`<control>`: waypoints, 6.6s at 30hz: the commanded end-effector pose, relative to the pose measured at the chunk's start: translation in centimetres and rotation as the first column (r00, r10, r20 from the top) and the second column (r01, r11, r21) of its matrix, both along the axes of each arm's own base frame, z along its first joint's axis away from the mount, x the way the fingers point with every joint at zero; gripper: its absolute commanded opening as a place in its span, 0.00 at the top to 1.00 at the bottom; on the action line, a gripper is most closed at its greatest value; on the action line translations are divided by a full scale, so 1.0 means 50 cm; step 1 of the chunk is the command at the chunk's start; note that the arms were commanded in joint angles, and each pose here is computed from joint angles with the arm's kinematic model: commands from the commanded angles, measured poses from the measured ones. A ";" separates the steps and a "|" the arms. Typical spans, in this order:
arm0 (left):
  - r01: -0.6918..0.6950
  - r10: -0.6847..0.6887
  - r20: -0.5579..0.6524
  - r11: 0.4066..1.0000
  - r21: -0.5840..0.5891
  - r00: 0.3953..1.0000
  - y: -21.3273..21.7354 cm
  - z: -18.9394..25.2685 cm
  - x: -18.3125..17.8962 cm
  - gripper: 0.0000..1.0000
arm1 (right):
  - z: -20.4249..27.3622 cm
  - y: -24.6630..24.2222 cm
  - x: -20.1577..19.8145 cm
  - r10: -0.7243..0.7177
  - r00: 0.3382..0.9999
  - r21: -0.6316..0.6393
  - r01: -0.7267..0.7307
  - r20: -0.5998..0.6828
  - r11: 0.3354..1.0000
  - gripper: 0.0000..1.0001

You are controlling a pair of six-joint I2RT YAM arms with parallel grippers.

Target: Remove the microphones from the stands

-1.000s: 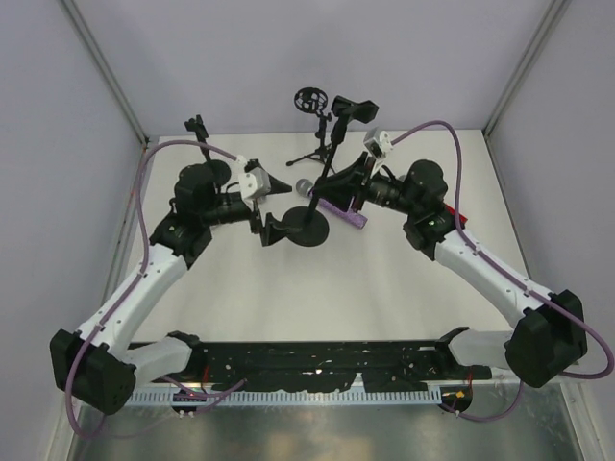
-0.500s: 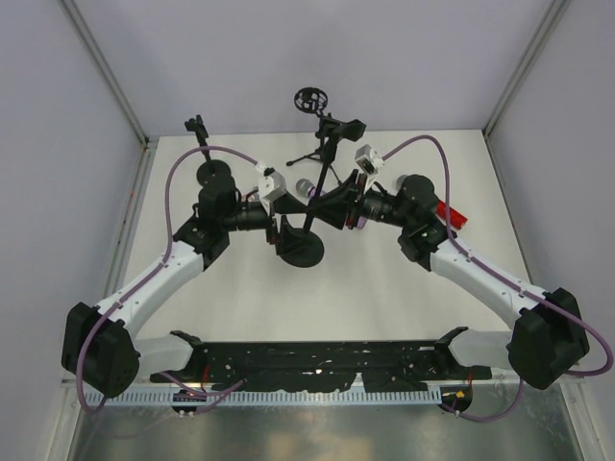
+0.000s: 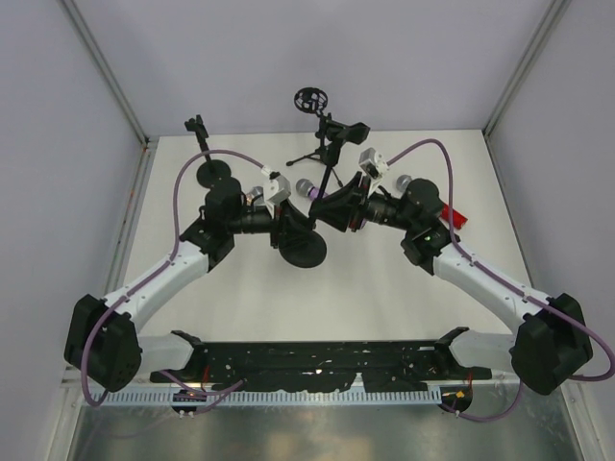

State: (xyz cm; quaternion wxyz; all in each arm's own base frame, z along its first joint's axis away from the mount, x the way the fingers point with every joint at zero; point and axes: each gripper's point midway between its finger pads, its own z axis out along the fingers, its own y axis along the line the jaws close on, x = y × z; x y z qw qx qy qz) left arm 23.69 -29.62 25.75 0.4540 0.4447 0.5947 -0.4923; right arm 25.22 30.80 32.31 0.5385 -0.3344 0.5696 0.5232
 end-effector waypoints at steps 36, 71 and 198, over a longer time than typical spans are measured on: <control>-0.240 0.243 0.076 0.970 -0.038 0.967 0.016 -0.012 0.071 1.00 | -0.031 0.005 0.095 -0.228 0.965 0.049 0.236 -0.132 0.971 0.26; -0.132 0.137 0.036 0.985 -0.112 0.990 0.014 0.017 0.034 1.00 | -0.050 0.027 0.084 -0.193 0.980 0.002 0.193 -0.044 0.981 0.89; -0.289 0.309 0.274 0.951 -0.109 0.911 0.173 0.129 0.085 0.01 | 0.134 -0.272 0.195 -0.568 0.756 0.148 0.552 0.325 0.820 0.95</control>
